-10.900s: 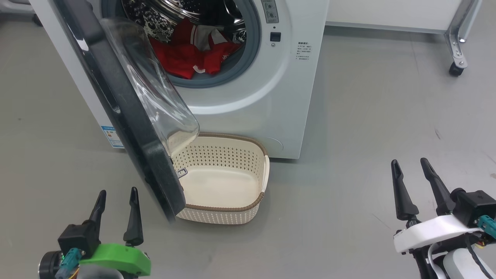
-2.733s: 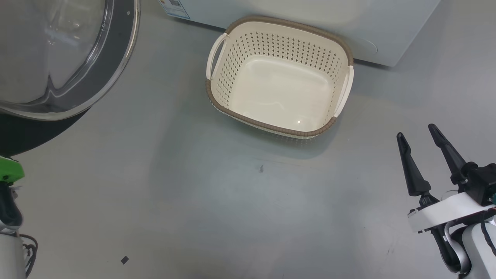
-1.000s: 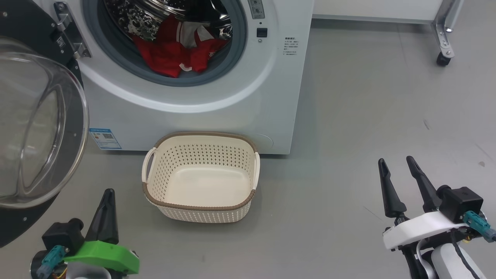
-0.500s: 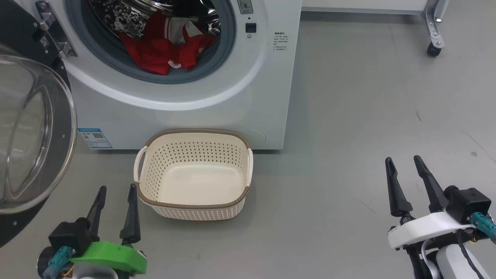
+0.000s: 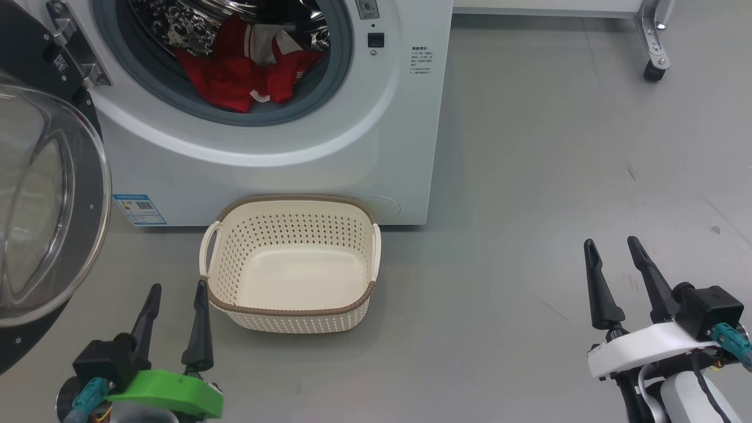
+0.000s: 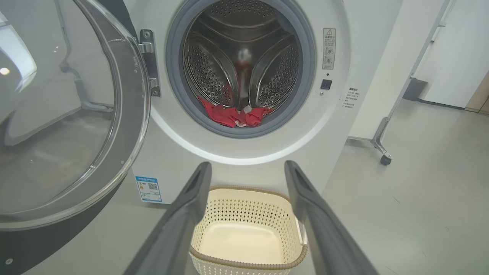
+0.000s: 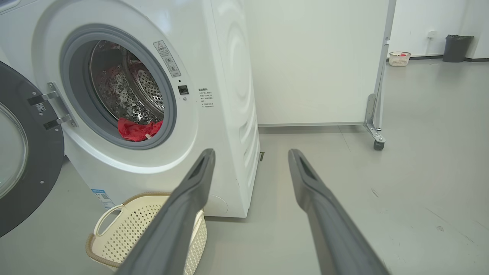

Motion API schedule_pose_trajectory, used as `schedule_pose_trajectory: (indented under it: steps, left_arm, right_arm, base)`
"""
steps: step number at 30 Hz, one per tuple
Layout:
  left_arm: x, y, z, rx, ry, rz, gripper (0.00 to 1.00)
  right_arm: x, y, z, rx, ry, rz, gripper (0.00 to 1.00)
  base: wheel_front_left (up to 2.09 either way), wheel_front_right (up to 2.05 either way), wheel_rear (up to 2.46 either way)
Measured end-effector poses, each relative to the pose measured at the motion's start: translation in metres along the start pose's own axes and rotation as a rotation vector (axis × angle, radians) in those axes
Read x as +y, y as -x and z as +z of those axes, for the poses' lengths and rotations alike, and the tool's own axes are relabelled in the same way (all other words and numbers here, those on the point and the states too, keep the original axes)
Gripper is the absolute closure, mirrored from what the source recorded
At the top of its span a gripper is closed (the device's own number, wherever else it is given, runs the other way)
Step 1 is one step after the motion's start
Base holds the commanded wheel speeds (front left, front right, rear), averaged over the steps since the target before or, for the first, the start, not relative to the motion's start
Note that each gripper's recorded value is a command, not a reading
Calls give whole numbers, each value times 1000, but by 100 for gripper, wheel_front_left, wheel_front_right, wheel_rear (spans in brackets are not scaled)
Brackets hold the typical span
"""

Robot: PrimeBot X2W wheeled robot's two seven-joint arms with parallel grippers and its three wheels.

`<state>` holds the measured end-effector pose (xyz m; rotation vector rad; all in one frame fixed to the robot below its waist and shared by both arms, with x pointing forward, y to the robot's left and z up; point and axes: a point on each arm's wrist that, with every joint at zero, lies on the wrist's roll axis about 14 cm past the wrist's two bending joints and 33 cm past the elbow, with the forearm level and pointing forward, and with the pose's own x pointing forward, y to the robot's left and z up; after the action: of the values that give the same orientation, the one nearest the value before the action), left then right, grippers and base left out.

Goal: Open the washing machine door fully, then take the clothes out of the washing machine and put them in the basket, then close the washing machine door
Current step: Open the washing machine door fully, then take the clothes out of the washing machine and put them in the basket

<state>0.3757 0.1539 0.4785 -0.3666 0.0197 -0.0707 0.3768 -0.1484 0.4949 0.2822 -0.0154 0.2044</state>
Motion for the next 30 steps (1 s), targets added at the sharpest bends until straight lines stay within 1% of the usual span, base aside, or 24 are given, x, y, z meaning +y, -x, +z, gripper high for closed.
schedule_pose_trajectory:
  steps: [30]
  left_arm:
    - [-1,2,-3,6,19,1,0]
  right_arm:
    - [-1,0,-3,3,-7,-12,0]
  base:
    - [0,0,0]
